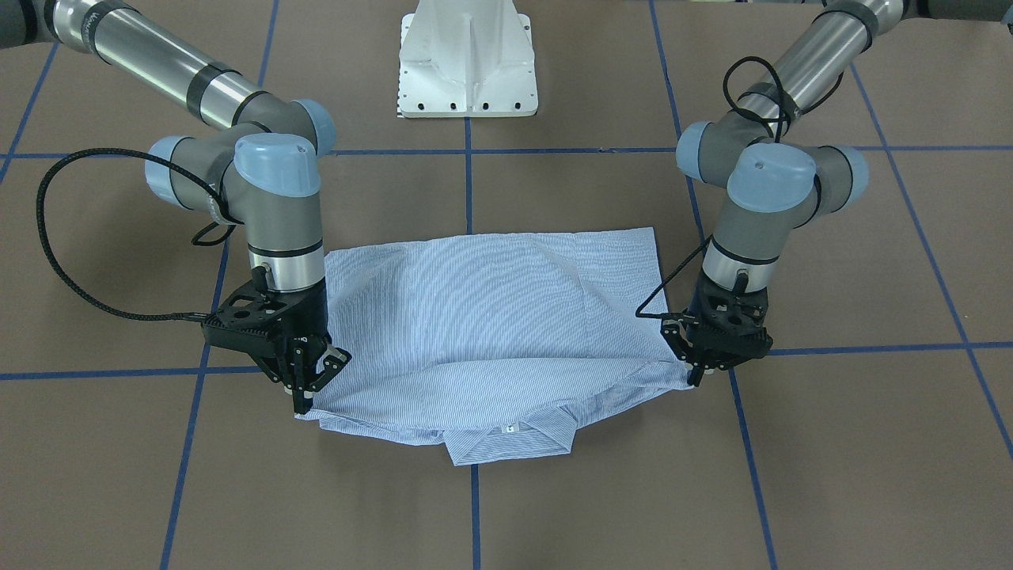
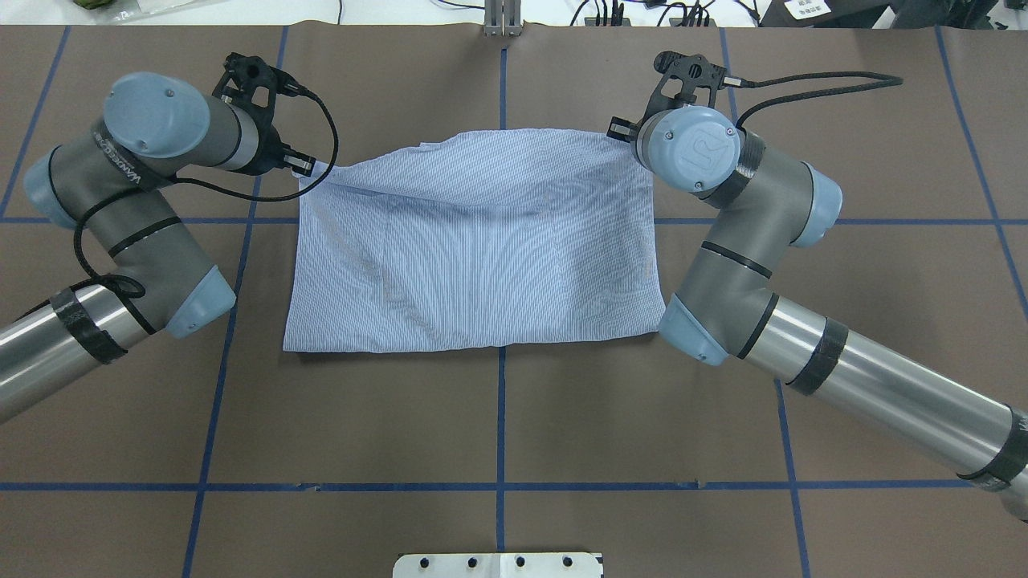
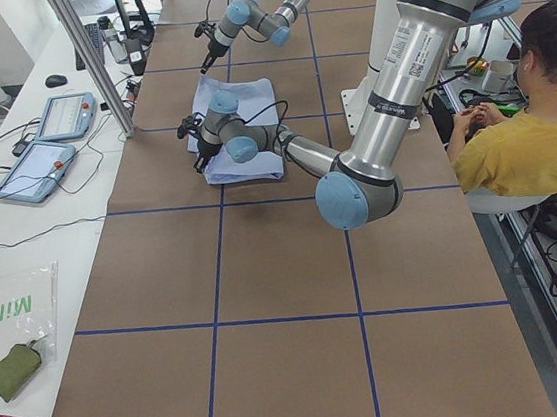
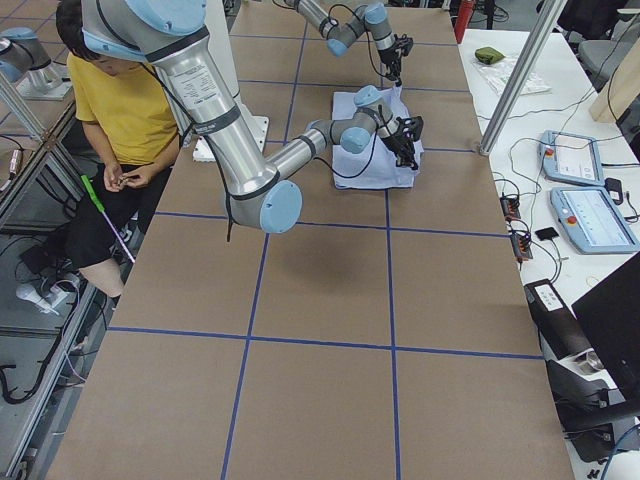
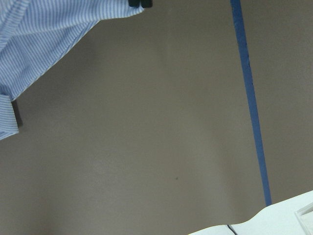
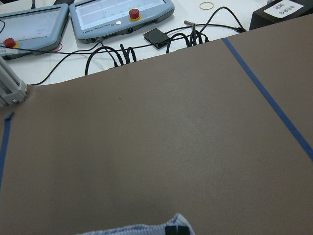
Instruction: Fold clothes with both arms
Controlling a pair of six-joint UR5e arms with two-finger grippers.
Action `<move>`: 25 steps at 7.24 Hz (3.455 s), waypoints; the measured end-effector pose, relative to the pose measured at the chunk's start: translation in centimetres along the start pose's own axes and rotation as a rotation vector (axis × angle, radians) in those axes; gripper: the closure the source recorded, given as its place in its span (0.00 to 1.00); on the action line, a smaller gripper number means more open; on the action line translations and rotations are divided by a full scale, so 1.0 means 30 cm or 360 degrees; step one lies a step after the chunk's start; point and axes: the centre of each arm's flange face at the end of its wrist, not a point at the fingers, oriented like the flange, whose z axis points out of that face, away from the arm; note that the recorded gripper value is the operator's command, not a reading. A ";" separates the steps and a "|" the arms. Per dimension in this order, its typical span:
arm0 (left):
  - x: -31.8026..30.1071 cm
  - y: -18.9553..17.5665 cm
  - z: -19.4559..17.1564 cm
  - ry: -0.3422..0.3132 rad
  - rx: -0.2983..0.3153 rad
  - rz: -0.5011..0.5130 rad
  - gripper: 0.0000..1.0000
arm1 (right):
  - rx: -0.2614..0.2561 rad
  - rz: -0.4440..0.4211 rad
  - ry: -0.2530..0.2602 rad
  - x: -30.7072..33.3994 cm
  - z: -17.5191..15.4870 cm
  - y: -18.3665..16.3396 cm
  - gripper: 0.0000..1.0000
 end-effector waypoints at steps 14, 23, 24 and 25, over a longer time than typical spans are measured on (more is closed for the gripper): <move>0.219 0.742 -0.130 0.0463 -0.0124 -0.0327 0.76 | -0.0131 -0.0055 -0.0098 0.000 -0.073 0.031 0.00; 0.142 0.779 -0.207 0.0436 -0.0103 -0.0276 1.00 | -0.0127 -0.0065 -0.0107 0.001 -0.086 0.075 0.00; 0.083 0.749 -0.194 0.0388 -0.0070 -0.0242 1.00 | -0.0132 -0.0056 -0.0108 -0.003 -0.087 0.085 0.00; 0.004 0.697 -0.154 0.0316 -0.0031 -0.0227 1.00 | -0.0137 -0.0044 -0.0112 -0.007 -0.089 0.096 0.00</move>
